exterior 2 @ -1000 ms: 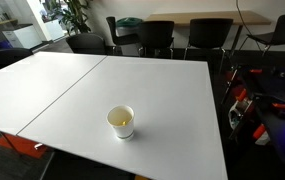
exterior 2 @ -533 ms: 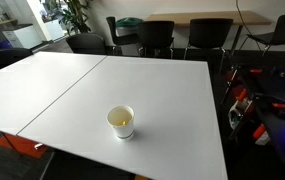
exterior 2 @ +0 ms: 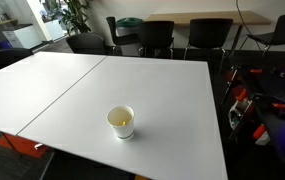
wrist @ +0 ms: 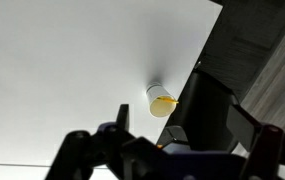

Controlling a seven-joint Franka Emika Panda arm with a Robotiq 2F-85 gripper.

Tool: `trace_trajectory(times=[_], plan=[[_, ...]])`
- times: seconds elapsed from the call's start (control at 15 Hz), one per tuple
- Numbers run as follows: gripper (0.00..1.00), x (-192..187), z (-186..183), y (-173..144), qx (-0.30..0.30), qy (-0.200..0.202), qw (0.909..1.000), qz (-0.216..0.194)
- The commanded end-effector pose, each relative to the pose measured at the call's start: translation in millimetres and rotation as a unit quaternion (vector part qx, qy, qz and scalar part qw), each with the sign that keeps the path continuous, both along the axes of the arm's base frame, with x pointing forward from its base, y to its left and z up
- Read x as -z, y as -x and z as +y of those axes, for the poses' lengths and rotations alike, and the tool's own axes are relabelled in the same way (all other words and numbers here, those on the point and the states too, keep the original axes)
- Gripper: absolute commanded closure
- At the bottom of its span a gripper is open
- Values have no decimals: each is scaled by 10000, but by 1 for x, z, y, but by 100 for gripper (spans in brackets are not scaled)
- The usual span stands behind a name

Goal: Remove the yellow pen from the white cup

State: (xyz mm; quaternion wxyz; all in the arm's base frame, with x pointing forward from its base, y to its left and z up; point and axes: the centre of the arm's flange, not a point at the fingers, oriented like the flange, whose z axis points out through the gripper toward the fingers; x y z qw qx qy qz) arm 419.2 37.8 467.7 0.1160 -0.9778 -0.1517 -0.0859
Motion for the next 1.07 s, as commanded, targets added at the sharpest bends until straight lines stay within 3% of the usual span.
trace_trajectory(times=[0.0,0.4,0.67,1.0], plan=[[0,9,-1,-30,-836,-361,9955,-257],[0,35,16,-53,-2292,-719,9698,-430],[0,58,27,-71,-3057,-657,9481,-581],[0,85,43,-86,-3852,-702,9192,-427]])
